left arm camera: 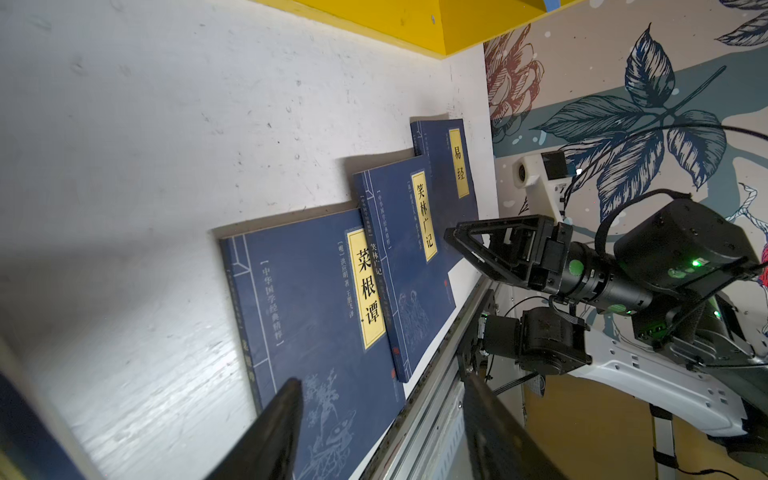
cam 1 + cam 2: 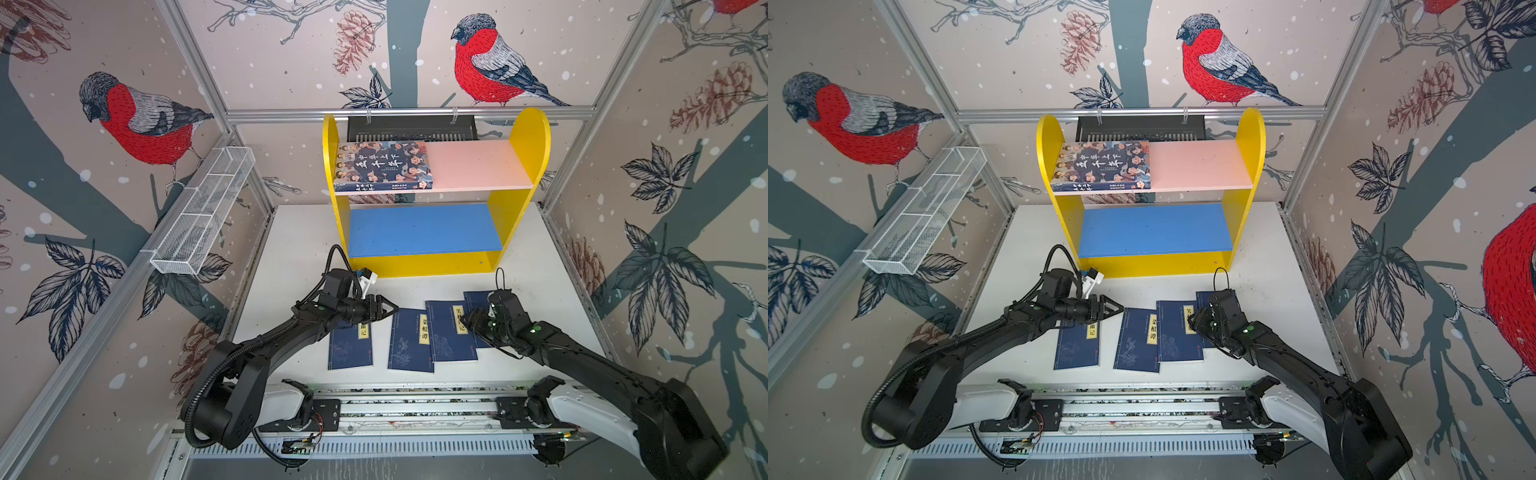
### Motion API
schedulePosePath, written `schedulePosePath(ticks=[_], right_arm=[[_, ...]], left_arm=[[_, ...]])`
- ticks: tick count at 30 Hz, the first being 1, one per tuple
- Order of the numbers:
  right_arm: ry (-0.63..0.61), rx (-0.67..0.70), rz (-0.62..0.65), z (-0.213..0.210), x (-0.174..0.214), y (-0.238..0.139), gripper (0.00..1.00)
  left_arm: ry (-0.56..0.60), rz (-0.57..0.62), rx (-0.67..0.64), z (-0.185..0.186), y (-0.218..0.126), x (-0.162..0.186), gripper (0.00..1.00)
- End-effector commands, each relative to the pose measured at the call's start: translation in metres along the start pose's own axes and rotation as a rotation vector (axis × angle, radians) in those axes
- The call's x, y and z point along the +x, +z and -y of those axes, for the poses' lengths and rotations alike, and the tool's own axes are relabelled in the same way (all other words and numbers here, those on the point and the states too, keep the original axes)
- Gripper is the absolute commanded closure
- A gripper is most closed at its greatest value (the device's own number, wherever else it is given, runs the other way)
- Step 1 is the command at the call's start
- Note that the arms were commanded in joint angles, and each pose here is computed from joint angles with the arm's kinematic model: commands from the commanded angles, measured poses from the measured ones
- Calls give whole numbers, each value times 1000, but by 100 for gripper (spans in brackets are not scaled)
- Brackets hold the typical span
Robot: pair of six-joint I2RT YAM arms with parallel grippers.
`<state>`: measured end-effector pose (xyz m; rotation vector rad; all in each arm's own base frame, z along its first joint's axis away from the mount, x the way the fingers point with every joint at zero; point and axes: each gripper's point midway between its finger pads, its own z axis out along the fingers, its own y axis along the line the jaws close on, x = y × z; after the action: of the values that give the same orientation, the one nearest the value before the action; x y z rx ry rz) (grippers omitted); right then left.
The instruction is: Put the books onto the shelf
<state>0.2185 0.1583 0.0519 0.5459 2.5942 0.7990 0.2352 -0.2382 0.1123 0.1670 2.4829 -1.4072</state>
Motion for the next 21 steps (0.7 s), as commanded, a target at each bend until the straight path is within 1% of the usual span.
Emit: schedulePosePath(ticks=[1, 4, 7, 11, 15, 21], right_arm=[[-32, -1, -12, -3, 0, 1, 40], [-39, 25, -18, 1, 0, 2, 41], [-47, 31, -16, 2, 0, 2, 40], [-61, 32, -64, 2, 6, 10, 40], [-72, 49, -97, 4, 11, 16, 40], [-125, 23, -111, -13, 10, 18, 40]], left_arm=[[39, 13, 32, 6, 3, -4, 37], [55, -13, 29, 1, 8, 2, 37], [47, -19, 21, -5, 12, 5, 37], [43, -26, 26, -4, 14, 7, 36], [13, -30, 20, -8, 16, 11, 36], [-5, -49, 21, -10, 21, 14, 36]])
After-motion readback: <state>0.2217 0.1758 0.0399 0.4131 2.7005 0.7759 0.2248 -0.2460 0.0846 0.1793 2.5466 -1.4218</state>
